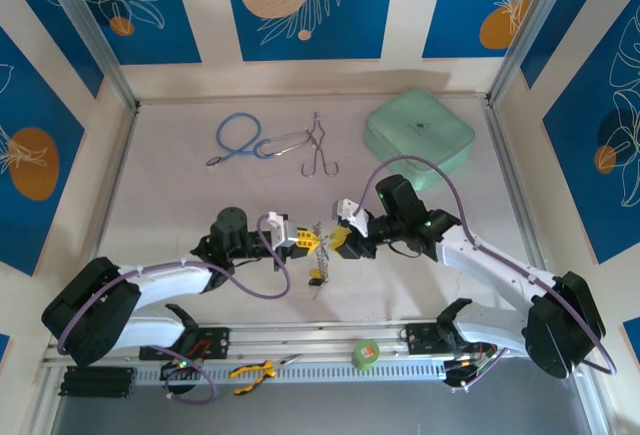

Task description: Put the keys on the keyring

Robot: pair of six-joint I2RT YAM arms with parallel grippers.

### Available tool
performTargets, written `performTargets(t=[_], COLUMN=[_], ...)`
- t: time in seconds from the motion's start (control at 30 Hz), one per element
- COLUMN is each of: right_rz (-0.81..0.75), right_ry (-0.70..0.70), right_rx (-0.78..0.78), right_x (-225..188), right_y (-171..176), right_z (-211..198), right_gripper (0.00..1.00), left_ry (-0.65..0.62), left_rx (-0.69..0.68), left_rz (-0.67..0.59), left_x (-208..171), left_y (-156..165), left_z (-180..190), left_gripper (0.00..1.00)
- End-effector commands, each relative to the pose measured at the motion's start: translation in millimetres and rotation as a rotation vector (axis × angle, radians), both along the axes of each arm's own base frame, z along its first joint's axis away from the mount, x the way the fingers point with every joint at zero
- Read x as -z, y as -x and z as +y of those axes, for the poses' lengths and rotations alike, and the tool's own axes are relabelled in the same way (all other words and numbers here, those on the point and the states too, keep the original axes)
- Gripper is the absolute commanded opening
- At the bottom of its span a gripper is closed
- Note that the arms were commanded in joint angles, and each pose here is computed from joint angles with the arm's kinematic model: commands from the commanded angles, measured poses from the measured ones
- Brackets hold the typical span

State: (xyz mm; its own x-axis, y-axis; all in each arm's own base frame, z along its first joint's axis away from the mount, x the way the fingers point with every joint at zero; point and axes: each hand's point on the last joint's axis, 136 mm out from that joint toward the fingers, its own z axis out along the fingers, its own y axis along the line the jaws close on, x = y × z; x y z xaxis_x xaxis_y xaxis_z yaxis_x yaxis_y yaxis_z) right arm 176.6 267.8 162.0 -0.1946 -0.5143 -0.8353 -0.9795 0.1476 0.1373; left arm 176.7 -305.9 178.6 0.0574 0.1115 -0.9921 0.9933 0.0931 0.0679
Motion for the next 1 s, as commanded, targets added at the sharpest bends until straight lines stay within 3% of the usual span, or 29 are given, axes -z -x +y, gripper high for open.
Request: performTargets(t=[0.0, 0.1, 0.33, 0.83, 0.97], right_rz=[-0.005, -0.056, -0.146, -0.168, -0.168], right_ry=[-0.034, -0.083, -0.108, -0.089, -0.097], right_rx=[0.002, -0.027, -0.043, -0.034, -0.043], right_x=[-1, -10, -20, -19, -21], right_y=[5, 12, 10, -2, 0], right_z=[-1, 1, 10, 22, 22], right_gripper=[0.23, 0.19, 0.22, 0.23, 0.15], left_ry=[0.05, 0.052, 0.055, 0.058, 0.056], left_rx=[0.01, 0.009, 0.013, 0.022, 0.02], left_rz=[-0.038, -0.033, -0.035, -0.032, -0.032], left_x=[-13, -14, -14, -14, -13], left_y=[3, 3, 3, 4, 4], left_z=[-2, -2, -3, -3, -3], left_gripper=[0.0, 0.0, 0.0, 0.0, 0.0])
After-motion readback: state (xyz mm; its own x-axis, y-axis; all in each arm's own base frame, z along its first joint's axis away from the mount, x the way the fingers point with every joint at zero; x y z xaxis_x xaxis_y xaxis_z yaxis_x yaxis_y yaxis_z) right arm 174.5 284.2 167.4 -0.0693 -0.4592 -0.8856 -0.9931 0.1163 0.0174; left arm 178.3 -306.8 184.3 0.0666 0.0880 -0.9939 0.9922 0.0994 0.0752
